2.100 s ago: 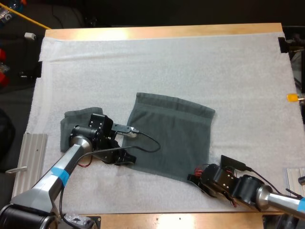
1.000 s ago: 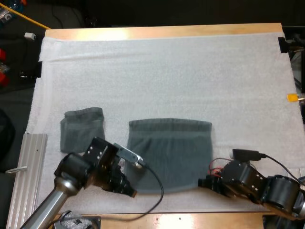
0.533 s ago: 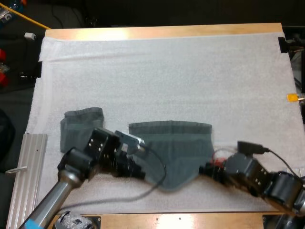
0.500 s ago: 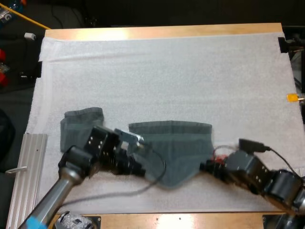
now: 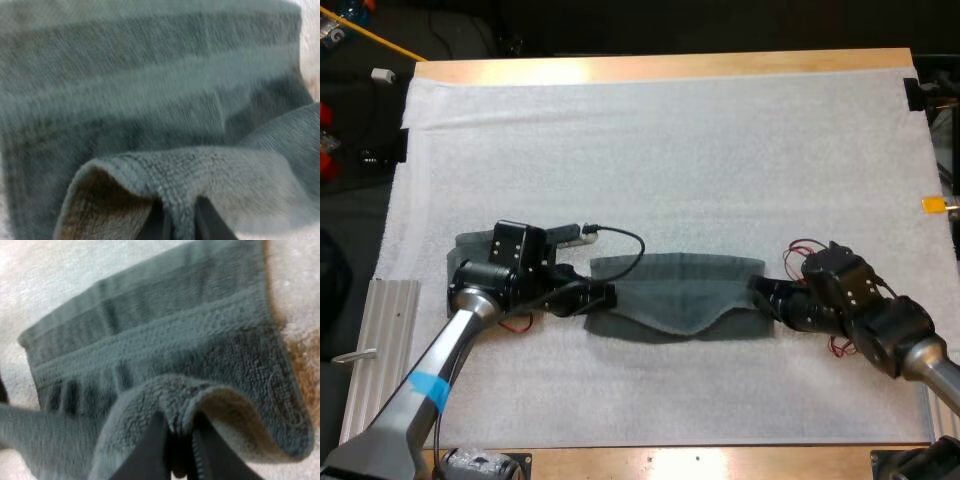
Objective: Pick towel from pile, fold and stack
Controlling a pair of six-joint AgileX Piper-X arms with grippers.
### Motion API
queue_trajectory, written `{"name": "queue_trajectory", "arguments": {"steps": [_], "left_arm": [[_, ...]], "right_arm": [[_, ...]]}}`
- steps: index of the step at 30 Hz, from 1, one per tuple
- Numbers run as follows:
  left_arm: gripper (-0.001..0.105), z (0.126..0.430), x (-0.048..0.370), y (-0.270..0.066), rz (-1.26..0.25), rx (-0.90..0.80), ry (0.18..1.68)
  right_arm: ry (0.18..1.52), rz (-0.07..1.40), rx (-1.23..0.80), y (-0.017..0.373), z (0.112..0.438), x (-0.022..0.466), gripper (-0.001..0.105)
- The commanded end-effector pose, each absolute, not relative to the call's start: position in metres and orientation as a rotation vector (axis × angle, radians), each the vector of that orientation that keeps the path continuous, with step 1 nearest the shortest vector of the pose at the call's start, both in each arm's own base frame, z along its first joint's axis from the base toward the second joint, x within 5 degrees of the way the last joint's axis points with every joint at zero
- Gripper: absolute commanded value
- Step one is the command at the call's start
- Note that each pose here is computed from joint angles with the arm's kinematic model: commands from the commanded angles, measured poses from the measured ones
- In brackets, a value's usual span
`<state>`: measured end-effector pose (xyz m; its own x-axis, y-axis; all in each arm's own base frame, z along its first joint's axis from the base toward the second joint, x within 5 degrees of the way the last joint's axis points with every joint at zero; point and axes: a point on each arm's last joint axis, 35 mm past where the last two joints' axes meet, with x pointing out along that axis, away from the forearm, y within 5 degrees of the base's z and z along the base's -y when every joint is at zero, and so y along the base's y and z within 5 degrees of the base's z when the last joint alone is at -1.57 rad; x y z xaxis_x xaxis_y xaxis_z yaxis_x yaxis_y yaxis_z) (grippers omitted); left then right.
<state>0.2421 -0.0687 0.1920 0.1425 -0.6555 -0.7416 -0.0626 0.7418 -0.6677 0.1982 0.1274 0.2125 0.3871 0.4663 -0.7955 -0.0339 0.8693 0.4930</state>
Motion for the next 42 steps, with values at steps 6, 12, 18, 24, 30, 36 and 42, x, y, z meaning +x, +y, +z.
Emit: {"name": "queue_trajectory", "arguments": {"steps": [6,12,18,24,30,36,42], "left_arm": [[0.0,0.186,0.256,-0.057,-0.393,-0.672,1.344],[0.0,0.179,0.261,-0.056,-0.392,-0.672,1.341],[0.001,0.172,0.265,-0.057,-0.39,-0.673,1.346],[0.037,0.175,0.27,-0.058,-0.411,-0.664,1.292],[0.062,0.179,0.278,-0.059,-0.444,-0.655,1.216],[0.061,0.185,0.28,-0.061,-0.495,-0.675,1.204],[0.061,0.209,0.267,-0.058,-0.483,-0.636,1.185]], "right_arm": [[1.156,0.327,0.47,0.125,0.198,0.215,0.0],[1.147,0.265,0.488,0.126,0.191,0.22,0.0],[1.132,0.241,0.506,0.127,0.188,0.224,0.0],[1.102,0.295,0.532,0.133,0.184,0.233,0.017],[0.993,0.35,0.551,0.14,0.185,0.246,0.052],[0.89,0.442,0.449,0.141,0.196,0.248,0.052],[0.9,0.393,0.168,0.124,0.213,0.224,0.052]]}}
